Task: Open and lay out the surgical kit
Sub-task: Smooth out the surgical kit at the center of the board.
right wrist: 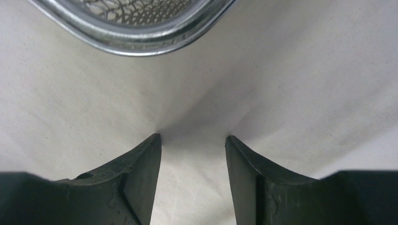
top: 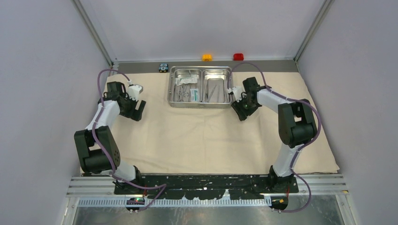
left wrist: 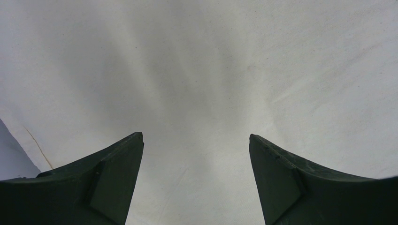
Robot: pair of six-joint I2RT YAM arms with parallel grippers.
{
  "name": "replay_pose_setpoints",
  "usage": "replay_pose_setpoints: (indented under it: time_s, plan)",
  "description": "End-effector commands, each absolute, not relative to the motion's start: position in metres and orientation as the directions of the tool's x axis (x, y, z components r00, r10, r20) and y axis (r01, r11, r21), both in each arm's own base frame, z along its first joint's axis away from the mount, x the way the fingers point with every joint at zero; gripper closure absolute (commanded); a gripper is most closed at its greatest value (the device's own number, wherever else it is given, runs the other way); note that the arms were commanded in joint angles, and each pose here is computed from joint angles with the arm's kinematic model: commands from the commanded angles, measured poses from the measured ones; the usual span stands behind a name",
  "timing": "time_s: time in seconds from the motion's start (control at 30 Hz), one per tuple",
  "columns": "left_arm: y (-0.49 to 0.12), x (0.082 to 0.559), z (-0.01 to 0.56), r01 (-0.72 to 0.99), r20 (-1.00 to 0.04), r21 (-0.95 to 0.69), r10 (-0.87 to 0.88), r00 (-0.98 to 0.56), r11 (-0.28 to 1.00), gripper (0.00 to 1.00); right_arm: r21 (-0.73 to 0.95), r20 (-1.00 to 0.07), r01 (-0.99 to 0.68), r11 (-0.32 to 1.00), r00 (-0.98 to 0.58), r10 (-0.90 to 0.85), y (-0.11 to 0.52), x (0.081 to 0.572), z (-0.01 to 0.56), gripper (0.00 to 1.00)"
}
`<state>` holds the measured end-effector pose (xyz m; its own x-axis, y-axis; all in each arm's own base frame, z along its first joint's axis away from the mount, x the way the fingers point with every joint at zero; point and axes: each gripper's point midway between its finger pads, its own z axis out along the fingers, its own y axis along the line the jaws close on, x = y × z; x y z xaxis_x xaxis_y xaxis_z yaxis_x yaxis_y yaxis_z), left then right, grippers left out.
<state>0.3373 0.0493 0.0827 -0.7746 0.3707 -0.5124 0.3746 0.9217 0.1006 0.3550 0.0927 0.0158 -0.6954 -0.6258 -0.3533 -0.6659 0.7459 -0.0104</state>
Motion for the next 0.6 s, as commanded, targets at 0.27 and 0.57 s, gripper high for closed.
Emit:
replay_pose_setpoints:
  time_s: [0.27,0.57]
  plan:
    - [0.058,0.350,0.100,0.381,-0.541,0.183,0.416,-0.731,0.906,0.15,0.107,0.127,-0.731,0.674,-0.663,-0.738,0.034,0.229,-0.020,0.43]
    - [0.063,0.347,0.100,0.386,-0.525,0.211,0.437,-0.730,0.898,0.15,0.160,0.260,-0.754,0.636,-0.590,-0.765,0.013,0.187,-0.024,0.49]
